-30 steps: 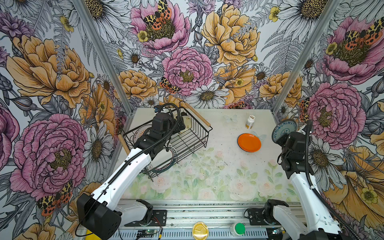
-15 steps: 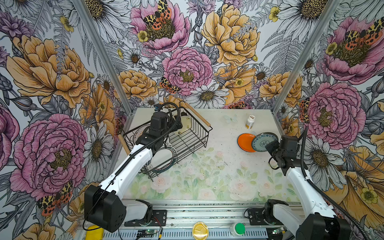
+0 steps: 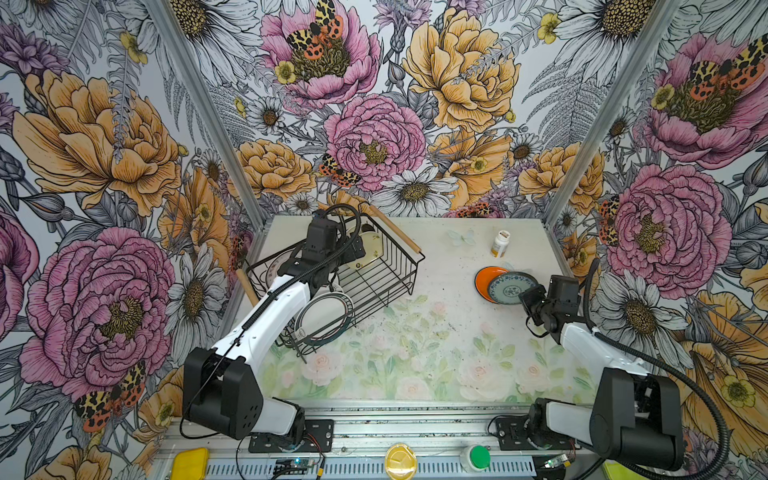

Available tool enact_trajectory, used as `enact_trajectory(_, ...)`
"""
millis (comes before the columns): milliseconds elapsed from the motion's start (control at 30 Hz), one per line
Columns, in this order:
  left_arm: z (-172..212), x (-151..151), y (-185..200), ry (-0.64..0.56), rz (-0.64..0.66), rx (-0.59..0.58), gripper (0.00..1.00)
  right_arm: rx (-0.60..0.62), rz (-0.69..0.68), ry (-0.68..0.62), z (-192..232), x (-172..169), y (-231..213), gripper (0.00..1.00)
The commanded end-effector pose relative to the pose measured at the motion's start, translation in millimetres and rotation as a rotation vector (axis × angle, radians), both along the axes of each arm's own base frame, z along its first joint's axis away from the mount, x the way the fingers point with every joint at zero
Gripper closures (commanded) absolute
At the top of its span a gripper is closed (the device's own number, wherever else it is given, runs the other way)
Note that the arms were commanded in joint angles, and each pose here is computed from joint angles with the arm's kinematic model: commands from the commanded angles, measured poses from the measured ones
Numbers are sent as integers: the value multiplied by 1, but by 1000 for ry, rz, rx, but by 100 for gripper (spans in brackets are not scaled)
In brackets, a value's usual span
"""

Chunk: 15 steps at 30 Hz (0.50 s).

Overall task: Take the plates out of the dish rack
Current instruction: 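Lower the blue-patterned plate onto the orange plate with the right gripper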

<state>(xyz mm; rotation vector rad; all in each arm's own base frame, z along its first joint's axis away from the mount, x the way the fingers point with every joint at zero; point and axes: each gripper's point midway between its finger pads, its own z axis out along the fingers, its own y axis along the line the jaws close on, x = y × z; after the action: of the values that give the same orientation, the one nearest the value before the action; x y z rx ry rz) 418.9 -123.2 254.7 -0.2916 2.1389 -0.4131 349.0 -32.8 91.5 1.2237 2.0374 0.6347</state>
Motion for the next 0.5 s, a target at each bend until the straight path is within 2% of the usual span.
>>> enact_trajectory(0, 21, -4, -6, -46, -38, -52, 1, 67, 18, -115, 11, 25, 5, 100)
enact_trajectory(233, 35, -13, -10, -105, -74, -80, 1, 75, 30, -106, -1, 38, 4, 100)
enact_trajectory(467, 35, -15, -4, -107, -56, -94, 1, 109, 32, -76, -14, 45, 6, 100)
